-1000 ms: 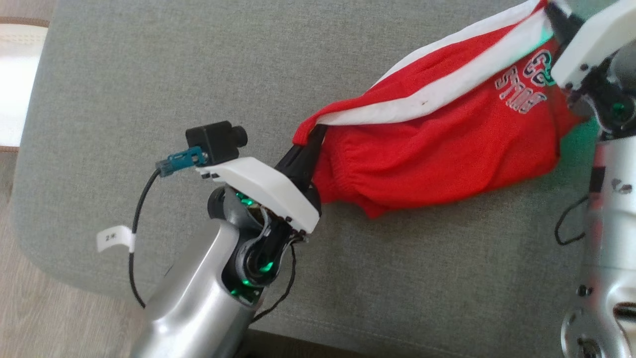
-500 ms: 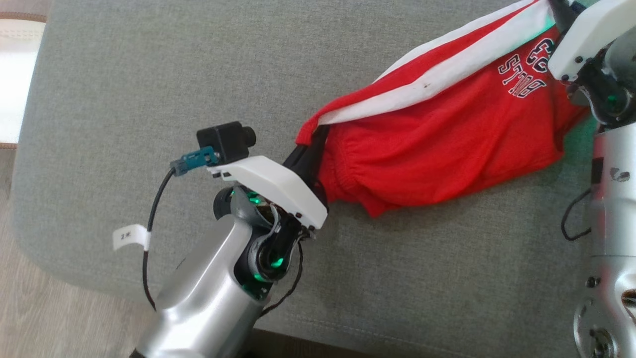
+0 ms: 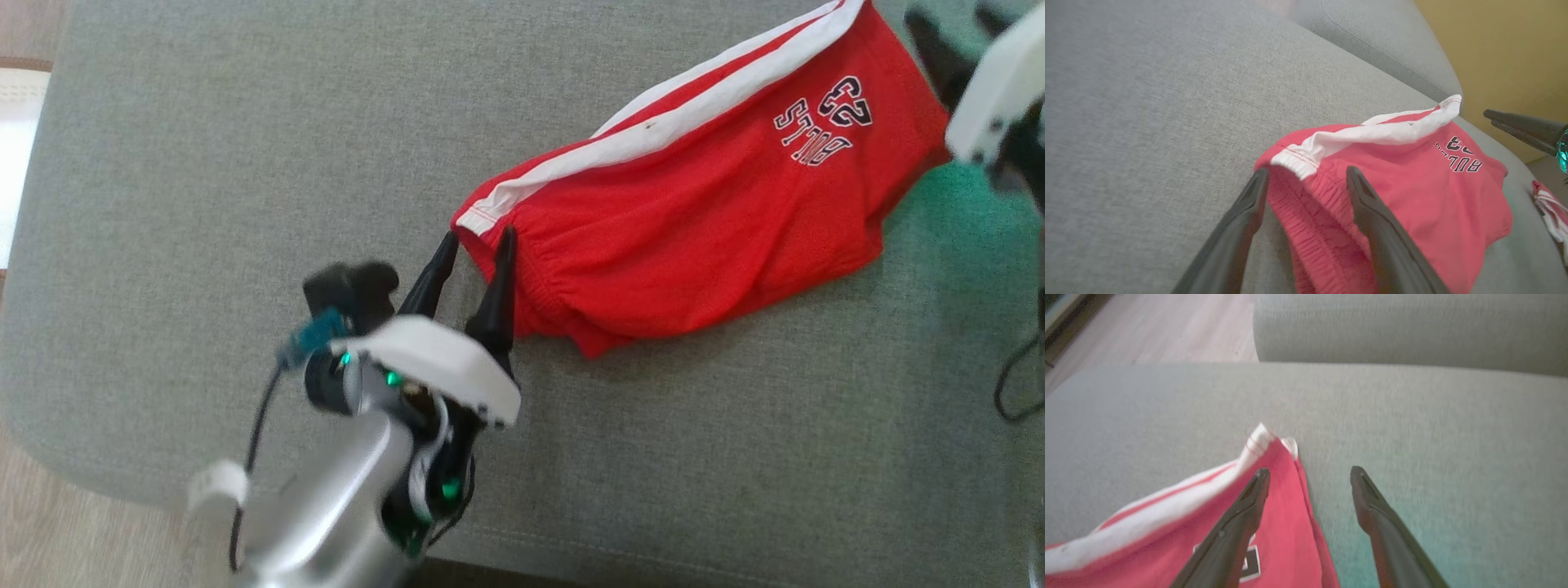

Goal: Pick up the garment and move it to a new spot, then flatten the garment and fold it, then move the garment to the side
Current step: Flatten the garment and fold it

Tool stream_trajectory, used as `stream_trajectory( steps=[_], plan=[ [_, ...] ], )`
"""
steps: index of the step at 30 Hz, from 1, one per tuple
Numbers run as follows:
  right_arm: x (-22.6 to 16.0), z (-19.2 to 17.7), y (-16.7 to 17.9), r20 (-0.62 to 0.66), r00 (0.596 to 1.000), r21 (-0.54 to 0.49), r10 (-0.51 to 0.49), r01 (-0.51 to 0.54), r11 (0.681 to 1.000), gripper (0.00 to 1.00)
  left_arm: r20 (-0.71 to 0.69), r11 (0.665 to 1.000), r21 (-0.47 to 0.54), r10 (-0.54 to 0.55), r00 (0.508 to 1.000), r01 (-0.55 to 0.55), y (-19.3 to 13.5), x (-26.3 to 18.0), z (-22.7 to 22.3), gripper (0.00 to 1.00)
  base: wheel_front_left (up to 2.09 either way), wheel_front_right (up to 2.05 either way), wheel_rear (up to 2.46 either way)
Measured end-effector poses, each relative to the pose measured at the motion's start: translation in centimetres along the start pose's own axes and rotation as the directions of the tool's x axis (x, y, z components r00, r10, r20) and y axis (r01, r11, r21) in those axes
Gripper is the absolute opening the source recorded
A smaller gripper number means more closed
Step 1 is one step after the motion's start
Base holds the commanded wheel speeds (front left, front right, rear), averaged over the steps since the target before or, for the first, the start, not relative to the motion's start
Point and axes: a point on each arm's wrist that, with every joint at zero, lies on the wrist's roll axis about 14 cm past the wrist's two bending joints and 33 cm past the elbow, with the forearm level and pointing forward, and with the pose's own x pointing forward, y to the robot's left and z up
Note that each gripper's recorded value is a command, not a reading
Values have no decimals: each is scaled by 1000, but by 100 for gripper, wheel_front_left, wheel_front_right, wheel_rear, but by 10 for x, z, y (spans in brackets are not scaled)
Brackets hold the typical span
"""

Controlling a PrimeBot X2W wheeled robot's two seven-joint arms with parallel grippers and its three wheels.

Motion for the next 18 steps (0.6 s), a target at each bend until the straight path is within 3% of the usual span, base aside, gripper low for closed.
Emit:
stream_trajectory(
  steps=[5,14,15,16,18],
  plan=[
    [-1,-43,0,-135,991,7,6,-5,1000,100,94,991,134,4,996,-17,-1,-17,5,100,0,0,0],
    [18,-58,9,-246,969,-59,-9,-6,998,100,180,973,227,0,984,-41,-2,-25,13,100,0,0,0],
    [18,-59,10,-258,966,-64,-8,-9,998,56,185,971,236,-1,983,-43,-1,-25,14,100,0,0,0],
    [18,-59,11,-260,966,-68,-6,-12,998,0,196,969,243,-3,981,-46,-1,-27,16,100,0,0,0],
    [15,-59,14,-267,964,-52,7,-22,998,0,200,967,251,-5,980,-46,-1,-30,15,100,0,0,0]
  ],
)
